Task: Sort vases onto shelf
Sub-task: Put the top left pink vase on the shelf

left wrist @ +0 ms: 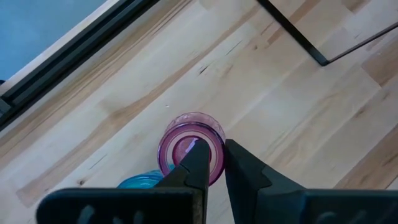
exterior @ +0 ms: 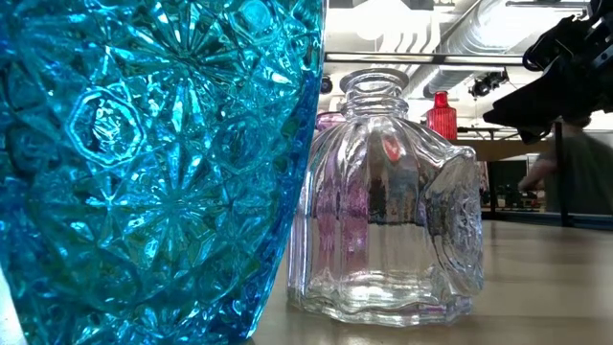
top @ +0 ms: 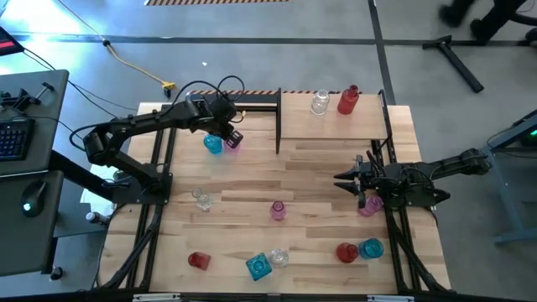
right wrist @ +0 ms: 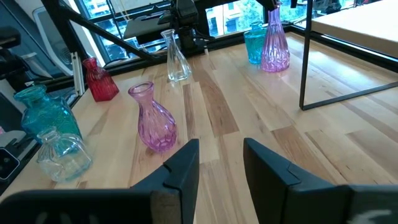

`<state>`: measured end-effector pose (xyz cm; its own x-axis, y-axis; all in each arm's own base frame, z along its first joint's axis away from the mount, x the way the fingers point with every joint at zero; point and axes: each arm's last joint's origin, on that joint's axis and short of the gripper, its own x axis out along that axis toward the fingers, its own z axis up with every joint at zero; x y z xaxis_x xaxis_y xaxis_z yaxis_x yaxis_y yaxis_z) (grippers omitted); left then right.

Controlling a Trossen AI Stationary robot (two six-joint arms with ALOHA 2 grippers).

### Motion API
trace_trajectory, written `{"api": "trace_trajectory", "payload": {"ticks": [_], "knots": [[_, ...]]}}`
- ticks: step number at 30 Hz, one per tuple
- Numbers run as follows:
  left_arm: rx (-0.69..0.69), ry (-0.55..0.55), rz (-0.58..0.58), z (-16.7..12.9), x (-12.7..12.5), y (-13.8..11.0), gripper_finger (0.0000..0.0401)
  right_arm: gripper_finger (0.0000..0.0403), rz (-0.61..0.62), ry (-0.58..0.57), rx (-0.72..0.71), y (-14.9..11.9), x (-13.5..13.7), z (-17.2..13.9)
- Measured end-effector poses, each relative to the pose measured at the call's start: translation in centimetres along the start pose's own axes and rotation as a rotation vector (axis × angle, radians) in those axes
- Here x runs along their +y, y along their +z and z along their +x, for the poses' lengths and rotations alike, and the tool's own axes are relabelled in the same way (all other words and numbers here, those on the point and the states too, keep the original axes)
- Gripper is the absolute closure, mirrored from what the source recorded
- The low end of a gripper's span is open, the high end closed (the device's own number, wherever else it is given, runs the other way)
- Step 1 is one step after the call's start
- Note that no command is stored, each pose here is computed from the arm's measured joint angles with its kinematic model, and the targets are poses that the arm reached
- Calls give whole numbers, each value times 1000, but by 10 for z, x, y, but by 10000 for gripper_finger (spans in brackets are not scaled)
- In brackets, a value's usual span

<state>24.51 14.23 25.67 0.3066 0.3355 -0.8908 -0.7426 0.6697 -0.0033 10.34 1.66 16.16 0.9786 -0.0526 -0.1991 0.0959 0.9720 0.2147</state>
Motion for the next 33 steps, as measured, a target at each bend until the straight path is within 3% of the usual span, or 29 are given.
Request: {"api": "trace_trajectory", "payload": {"ticks": [33], "knots": [[-16,1,17,-7,2,-2,387,295,0,0,0,0,0,0]]}}
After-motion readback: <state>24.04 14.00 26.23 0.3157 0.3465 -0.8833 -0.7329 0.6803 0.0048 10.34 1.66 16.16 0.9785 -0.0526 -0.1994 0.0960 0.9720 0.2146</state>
